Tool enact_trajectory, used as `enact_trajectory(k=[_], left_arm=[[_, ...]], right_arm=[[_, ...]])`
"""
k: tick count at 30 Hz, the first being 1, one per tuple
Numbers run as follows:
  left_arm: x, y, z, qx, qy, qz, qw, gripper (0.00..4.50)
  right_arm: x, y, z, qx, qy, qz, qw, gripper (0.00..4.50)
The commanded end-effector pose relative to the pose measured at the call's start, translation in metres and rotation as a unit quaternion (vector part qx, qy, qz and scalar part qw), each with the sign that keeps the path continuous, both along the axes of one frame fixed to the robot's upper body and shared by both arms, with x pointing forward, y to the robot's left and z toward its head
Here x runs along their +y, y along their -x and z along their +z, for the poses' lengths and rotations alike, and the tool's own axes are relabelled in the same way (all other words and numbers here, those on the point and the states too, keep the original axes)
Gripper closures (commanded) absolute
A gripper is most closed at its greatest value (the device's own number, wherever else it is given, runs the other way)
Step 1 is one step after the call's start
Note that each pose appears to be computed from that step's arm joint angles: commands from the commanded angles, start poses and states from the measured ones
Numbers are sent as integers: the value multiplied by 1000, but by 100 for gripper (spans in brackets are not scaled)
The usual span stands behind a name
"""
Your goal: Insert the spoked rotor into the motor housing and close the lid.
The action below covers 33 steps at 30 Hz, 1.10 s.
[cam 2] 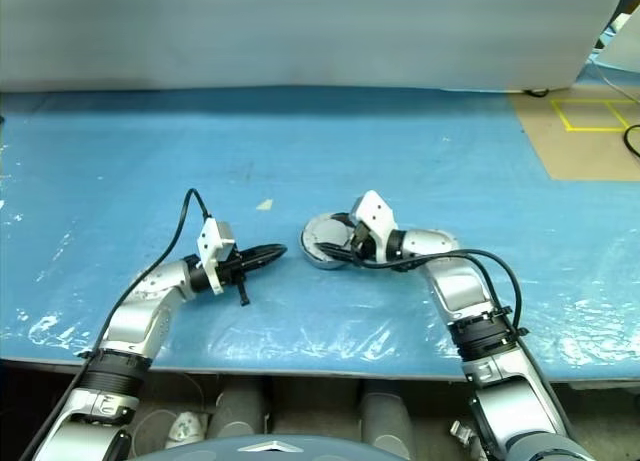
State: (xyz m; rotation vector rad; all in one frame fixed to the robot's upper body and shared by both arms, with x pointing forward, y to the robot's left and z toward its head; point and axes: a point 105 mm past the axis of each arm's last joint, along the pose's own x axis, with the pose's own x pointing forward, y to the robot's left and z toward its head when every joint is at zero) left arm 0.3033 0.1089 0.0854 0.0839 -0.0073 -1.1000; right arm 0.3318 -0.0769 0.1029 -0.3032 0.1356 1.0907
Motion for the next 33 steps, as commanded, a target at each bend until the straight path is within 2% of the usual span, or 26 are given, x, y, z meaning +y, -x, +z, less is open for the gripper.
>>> enact_trajectory(k=[1,8,18,24,33], left_arm=[[0,1,11,-25,8,-1,1000,450],[2,1,8,-22,8,4,1000,450],[4,-1,8,-26,6,10,1000,450],[0,-2,8,-28,9,7,1000,450],[-17,-12,13,-31,13,9,999,450]], right_arm=[[4,-3,7,-17,1,4,1000,153],[13,-4,12,-18,2,3,1000,153],[7,-1,-14,-15,64,-6,998,153],[-2,-2,-21,-12,88,-9,996,153],[2,1,-21,7,71,-11,997,153]])
